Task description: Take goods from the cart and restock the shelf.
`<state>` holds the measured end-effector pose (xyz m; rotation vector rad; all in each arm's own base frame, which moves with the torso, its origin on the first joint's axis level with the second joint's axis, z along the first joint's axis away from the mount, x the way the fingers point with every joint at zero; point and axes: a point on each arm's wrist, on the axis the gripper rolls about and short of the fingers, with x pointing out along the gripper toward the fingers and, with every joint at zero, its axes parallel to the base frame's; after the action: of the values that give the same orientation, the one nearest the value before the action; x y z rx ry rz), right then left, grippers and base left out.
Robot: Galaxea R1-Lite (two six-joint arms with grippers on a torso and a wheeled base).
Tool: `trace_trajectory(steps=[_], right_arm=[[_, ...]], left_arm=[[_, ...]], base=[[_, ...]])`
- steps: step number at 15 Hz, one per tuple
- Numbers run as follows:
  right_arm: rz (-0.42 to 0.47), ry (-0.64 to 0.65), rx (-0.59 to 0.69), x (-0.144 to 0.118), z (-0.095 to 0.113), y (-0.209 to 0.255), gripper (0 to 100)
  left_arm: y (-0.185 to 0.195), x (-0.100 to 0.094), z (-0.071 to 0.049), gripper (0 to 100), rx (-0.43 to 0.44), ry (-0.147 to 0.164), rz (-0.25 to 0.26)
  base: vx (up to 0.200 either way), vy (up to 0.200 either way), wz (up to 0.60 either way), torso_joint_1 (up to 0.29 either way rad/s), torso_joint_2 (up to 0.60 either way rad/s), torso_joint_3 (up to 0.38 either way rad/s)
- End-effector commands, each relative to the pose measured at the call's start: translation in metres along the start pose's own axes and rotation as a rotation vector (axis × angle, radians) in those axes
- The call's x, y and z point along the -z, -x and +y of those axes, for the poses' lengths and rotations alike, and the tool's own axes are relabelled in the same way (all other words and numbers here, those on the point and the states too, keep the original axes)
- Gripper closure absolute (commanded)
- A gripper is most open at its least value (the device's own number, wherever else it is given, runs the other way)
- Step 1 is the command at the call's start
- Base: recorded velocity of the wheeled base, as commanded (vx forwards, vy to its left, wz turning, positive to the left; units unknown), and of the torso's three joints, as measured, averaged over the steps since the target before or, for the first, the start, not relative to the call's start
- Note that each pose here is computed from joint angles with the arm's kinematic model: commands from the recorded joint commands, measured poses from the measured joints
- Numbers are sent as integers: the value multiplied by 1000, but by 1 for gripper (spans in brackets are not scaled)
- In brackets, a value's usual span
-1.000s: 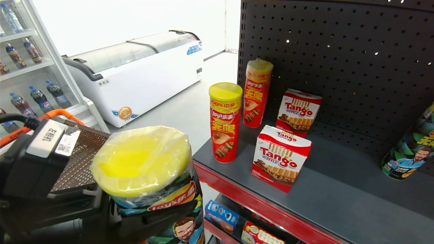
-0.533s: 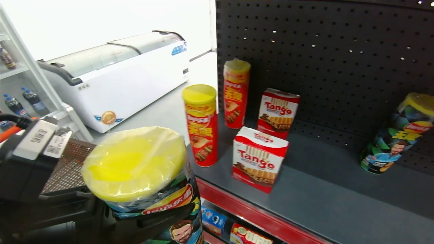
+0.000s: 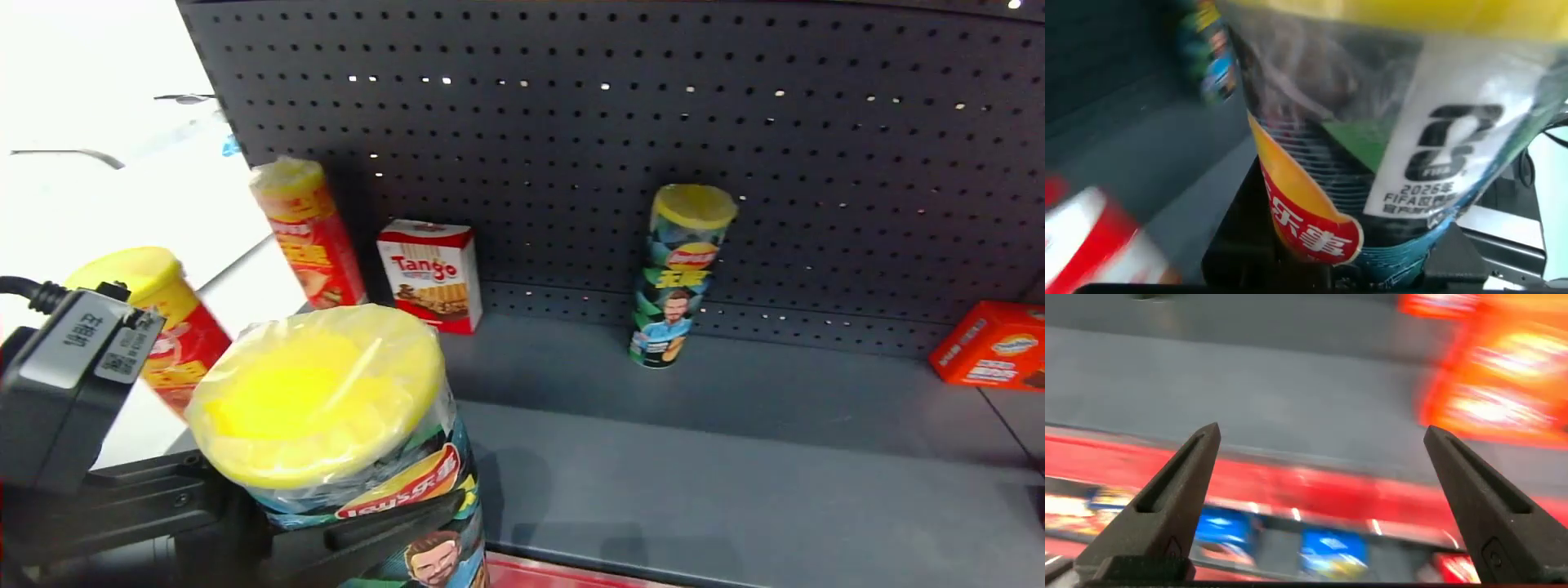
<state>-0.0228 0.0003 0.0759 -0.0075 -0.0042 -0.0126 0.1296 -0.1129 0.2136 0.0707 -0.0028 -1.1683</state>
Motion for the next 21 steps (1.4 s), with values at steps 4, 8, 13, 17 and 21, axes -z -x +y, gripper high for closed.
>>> trace_trajectory(steps=[4,8,13,17,21], right_arm=[[0,0,0,0,0,0,0],[0,0,-2,0,0,0,0],[0,0,0,0,0,0,0],[0,0,0,0,0,0,0],[8,6,18,0,0,0,0]], left_arm=[[5,9,-2,100,-9,14,25],[11,12,-1,100,-43,15,27],[15,14,-2,100,-50,16,28],[18,17,-4,100,-51,21,34],[18,16,-4,100,-50,18,31]], base=[[0,0,-150,2,1,-1],[0,0,0,0,0,0],[0,0,0,0,0,0],[0,0,0,0,0,0],[0,0,0,0,0,0]])
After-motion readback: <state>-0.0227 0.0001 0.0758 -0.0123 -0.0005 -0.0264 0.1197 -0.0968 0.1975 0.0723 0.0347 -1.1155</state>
